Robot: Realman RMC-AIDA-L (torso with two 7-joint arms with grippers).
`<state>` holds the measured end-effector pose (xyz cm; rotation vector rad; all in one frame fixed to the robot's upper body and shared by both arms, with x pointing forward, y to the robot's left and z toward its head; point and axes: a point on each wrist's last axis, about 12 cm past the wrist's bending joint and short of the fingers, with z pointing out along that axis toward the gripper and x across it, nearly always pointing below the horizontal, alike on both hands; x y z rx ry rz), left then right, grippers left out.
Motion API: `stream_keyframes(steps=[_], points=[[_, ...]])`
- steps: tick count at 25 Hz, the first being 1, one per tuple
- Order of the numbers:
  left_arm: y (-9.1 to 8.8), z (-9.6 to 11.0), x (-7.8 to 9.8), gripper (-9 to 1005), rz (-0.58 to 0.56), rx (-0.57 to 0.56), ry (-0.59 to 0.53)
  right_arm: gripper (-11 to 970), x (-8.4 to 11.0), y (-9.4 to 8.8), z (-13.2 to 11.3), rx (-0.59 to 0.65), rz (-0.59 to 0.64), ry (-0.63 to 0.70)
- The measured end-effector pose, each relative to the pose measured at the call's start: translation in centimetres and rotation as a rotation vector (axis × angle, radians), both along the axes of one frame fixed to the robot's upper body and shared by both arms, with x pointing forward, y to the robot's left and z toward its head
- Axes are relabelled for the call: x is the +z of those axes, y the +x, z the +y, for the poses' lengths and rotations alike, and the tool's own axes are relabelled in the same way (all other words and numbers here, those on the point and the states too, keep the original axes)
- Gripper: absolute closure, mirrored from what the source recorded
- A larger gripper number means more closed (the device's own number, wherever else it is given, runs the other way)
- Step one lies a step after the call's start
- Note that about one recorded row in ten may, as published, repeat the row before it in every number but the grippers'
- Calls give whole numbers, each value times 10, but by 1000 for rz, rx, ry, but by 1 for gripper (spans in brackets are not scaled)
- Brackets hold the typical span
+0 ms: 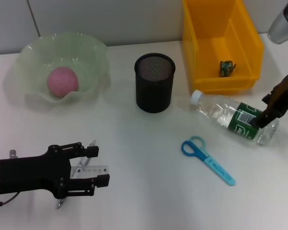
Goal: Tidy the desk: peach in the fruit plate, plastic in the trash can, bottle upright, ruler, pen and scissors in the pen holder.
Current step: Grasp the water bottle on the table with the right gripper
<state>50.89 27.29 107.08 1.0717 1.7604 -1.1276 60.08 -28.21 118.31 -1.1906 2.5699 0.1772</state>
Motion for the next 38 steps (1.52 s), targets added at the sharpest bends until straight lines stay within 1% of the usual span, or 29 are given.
stream_keyframes(steps=[11, 19, 30, 38], points=[[0, 2, 1, 164, 0, 4, -3, 128, -10, 6, 5, 10, 12, -42], [0, 3, 1, 164, 3, 6, -2, 128, -11, 9, 9, 17, 8, -41], [-1, 3, 0, 164, 4, 5, -3, 128, -21, 13, 12, 22, 19, -42], [-3, 4, 0, 164, 7, 5, -5, 128, -35, 14, 16, 29, 47, -49]])
